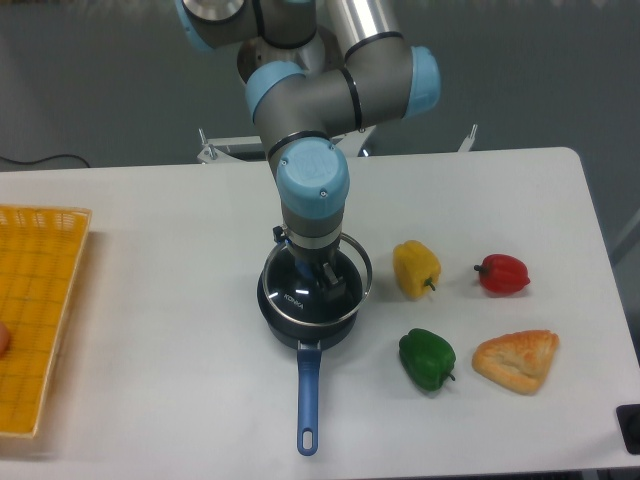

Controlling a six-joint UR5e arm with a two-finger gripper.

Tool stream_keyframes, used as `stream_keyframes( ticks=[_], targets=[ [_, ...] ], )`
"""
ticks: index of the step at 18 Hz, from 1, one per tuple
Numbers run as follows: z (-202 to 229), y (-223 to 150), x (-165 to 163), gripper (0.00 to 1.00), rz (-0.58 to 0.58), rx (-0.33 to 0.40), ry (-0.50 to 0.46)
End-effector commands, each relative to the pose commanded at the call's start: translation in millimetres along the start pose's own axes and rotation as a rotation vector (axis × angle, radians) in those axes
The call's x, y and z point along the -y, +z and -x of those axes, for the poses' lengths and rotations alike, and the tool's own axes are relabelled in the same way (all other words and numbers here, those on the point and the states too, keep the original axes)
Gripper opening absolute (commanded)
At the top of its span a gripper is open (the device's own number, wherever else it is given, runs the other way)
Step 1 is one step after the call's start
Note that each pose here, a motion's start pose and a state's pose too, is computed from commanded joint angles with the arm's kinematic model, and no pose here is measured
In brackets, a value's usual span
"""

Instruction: Open the lid

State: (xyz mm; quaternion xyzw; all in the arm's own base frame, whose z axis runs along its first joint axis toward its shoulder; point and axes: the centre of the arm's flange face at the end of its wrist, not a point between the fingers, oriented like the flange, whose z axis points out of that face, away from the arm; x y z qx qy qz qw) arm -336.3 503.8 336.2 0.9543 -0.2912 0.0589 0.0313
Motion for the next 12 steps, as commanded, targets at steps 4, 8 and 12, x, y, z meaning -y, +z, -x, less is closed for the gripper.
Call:
stream_keyframes(
  ticks=[4,8,12],
  targets=[
    [-0.4,-0.9,-0.1,0.67,0.0,0.001,0.0],
    [0.3,-0.9,-1.8,0.67,-0.001,0.001,-0.003],
    [0.2,-1.4,-3.7,0.67,-0.001,-0.002,-0.006]
  ],
)
